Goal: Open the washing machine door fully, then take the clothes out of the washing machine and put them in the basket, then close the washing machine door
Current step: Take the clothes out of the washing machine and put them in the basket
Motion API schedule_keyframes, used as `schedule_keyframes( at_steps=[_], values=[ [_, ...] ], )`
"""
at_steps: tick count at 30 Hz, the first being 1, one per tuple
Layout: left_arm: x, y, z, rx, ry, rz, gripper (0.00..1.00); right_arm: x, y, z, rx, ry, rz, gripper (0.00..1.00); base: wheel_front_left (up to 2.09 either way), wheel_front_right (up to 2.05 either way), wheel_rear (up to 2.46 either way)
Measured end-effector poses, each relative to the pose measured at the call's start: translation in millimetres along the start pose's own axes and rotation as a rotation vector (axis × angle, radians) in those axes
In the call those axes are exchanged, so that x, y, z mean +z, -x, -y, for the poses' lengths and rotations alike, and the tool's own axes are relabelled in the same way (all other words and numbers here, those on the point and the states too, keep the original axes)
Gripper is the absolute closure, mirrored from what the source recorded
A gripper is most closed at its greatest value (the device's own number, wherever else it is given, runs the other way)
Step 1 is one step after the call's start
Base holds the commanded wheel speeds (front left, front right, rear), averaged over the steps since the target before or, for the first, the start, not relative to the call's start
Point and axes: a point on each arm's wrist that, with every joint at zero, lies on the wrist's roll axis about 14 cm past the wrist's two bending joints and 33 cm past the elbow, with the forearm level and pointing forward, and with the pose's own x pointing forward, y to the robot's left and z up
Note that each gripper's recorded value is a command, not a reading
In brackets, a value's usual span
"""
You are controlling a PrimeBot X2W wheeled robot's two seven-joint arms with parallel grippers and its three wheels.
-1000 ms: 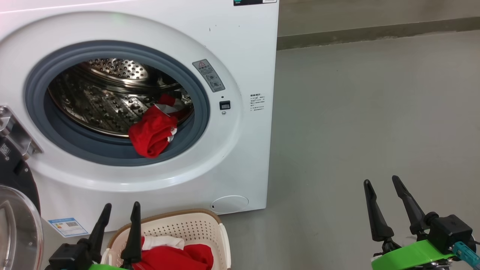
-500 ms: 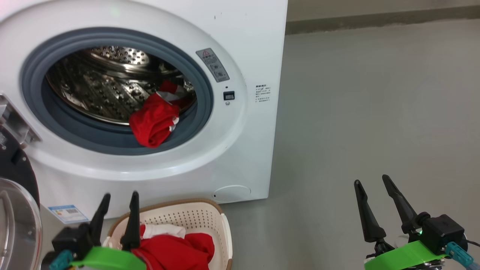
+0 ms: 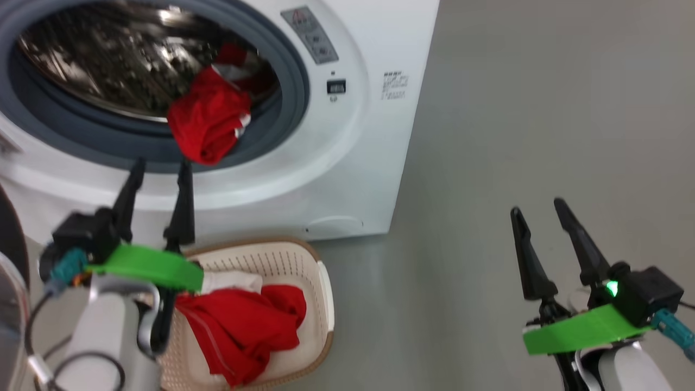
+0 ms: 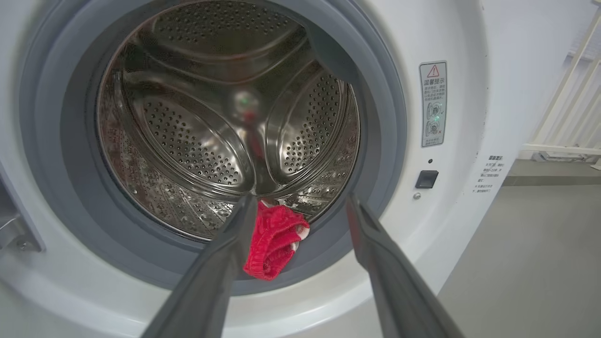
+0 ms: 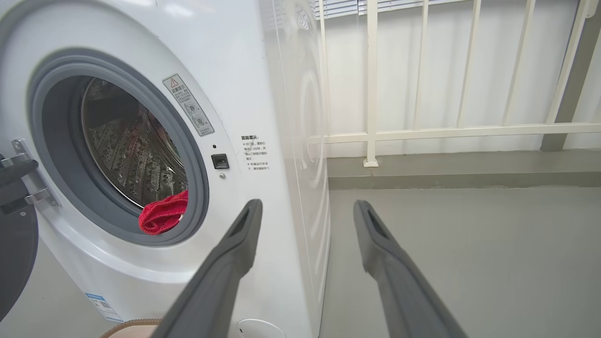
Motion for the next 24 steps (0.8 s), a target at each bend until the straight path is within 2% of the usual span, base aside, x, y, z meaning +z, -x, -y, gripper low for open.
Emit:
schedule_keyframes(
  at_steps=[14,24],
  values=[
    [-26.0,-96.2,-21.5,0.003,0.009,-0.034,0.00,-50.1,-45.4,3.2,0.014,-0.001,-0.093,0.00,0.00,0.00,0.00],
    [-82.0,-140.1,-28.6,0.008,0.038,-0.179,0.00,-91.5,-52.9,10.6,0.005,-0.008,-0.187,0.00,0.00,0.00,0.00]
  ],
)
